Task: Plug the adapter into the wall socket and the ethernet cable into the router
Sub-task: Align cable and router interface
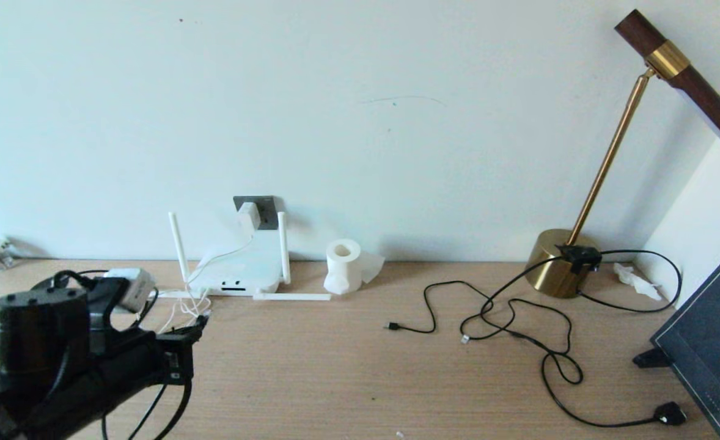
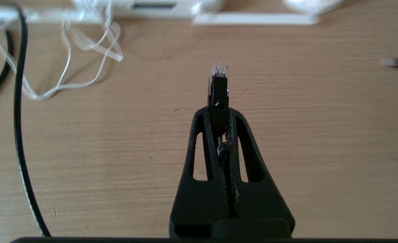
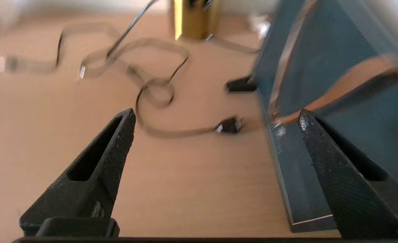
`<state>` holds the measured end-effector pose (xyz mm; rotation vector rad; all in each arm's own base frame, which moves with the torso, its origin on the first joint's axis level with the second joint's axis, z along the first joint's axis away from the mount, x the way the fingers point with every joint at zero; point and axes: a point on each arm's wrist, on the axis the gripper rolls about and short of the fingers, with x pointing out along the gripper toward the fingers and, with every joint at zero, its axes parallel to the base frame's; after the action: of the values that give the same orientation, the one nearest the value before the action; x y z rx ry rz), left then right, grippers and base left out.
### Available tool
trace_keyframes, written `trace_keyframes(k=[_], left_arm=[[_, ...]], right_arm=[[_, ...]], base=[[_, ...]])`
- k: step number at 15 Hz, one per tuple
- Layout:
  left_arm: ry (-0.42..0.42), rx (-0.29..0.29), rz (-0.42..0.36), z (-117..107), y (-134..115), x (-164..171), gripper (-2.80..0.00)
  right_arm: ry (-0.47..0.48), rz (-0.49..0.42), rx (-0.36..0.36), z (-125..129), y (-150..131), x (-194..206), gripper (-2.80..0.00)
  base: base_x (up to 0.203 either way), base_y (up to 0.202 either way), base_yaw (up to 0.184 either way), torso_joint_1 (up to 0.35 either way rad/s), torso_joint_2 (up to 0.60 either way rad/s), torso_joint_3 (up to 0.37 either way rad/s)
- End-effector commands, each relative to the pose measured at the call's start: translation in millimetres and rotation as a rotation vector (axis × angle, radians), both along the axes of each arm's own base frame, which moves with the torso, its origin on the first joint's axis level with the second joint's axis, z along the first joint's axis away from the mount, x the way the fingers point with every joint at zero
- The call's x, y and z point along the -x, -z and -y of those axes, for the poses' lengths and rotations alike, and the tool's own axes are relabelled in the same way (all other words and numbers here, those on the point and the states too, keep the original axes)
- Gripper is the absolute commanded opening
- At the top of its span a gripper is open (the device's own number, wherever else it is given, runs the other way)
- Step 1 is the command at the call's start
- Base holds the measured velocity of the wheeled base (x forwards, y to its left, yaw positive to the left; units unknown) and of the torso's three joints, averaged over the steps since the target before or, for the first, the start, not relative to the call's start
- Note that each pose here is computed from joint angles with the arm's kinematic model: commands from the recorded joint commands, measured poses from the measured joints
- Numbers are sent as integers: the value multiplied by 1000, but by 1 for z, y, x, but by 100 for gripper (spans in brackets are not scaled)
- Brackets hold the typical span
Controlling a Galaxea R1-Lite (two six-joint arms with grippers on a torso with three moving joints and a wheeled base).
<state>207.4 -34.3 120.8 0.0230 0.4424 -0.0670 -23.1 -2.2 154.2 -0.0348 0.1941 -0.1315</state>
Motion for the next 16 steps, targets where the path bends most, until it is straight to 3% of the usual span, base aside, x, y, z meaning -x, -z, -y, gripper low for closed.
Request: trace_keyframes(k=[1, 3, 7, 13, 16], left_arm=[[-32, -10, -96, -4, 22, -21, -280], [-40, -15, -140, -4, 35, -35, -280], [-58, -23, -147, -4, 54, -59, -280], [-147, -43, -8, -4, 88, -102, -280], [-162, -33, 4, -9, 92, -111, -280]], right_arm=[[-33, 9, 30, -1, 24, 7, 0], [-86, -74, 76, -1, 52, 3, 0], [-217, -11, 77, -4, 76, 11, 0], [-186, 5, 57, -3, 77, 12, 0], [-187, 5, 58, -3, 77, 12, 0]], base=[[0, 0, 0, 0, 0, 0], [0, 0, 0, 0, 0, 0], [0, 0, 0, 0, 0, 0], [0, 0, 0, 0, 0, 0], [0, 0, 0, 0, 0, 0]])
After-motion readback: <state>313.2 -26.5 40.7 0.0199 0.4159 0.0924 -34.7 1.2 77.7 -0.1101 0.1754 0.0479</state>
